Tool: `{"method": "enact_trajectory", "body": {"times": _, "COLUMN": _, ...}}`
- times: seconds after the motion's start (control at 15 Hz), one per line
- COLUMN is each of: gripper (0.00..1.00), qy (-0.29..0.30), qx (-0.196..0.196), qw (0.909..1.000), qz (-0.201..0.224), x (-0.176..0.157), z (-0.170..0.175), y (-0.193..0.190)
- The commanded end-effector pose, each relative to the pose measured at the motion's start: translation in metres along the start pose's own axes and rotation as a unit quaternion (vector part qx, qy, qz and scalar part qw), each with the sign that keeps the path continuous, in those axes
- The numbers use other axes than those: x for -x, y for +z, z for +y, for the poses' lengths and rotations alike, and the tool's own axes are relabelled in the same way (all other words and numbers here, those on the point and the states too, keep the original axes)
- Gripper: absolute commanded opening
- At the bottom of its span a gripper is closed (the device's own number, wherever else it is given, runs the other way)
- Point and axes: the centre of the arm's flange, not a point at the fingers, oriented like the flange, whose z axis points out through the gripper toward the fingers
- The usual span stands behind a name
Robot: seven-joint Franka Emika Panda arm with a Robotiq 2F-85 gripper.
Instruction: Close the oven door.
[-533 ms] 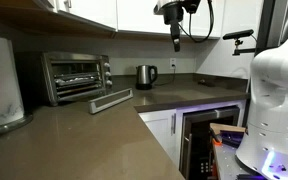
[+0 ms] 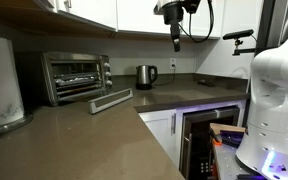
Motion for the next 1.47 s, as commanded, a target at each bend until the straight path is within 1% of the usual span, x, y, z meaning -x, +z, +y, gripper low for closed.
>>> {"method": "enact_trajectory", "body": {"times": 0.0, "gripper": 1.00, "qy": 0.000, "qx": 0.000, "qw": 1.0000, "qz": 0.000, "x": 0.000, "z": 0.000, "y": 0.000}}
{"method": "enact_trajectory", "body": {"times": 0.2, "gripper": 1.00, "qy": 0.013, "qx": 0.011, "qw": 0.9998, "qz": -0.004, "x": -0.006, "z": 0.006, "y": -0.001}}
{"method": "enact_trajectory", "body": {"times": 0.47, "gripper": 1.00, "qy": 0.023, "qx": 0.017, "qw": 0.9995, "qz": 0.014, "x": -0.009, "z": 0.028, "y": -0.002}}
{"method": "enact_trajectory", "body": {"times": 0.67, "gripper": 1.00, "qy": 0.038, "qx": 0.008, "qw": 0.9984, "qz": 0.041, "x": -0.010, "z": 0.054, "y": 0.001}}
{"method": "enact_trajectory", "body": {"times": 0.8, "gripper": 1.00, "qy": 0.054, "qx": -0.008, "qw": 0.9966, "qz": 0.062, "x": -0.010, "z": 0.070, "y": 0.003}}
{"method": "enact_trajectory", "body": {"times": 0.93, "gripper": 0.75, "qy": 0.064, "qx": -0.016, "qw": 0.9951, "qz": 0.074, "x": -0.013, "z": 0.083, "y": 0.006}}
{"method": "enact_trajectory", "body": {"times": 1.07, "gripper": 0.60, "qy": 0.072, "qx": -0.023, "qw": 0.9941, "qz": 0.079, "x": -0.016, "z": 0.093, "y": 0.010}}
{"method": "enact_trajectory", "body": {"times": 1.4, "gripper": 0.27, "qy": 0.092, "qx": -0.032, "qw": 0.9919, "qz": 0.081, "x": -0.028, "z": 0.116, "y": 0.021}}
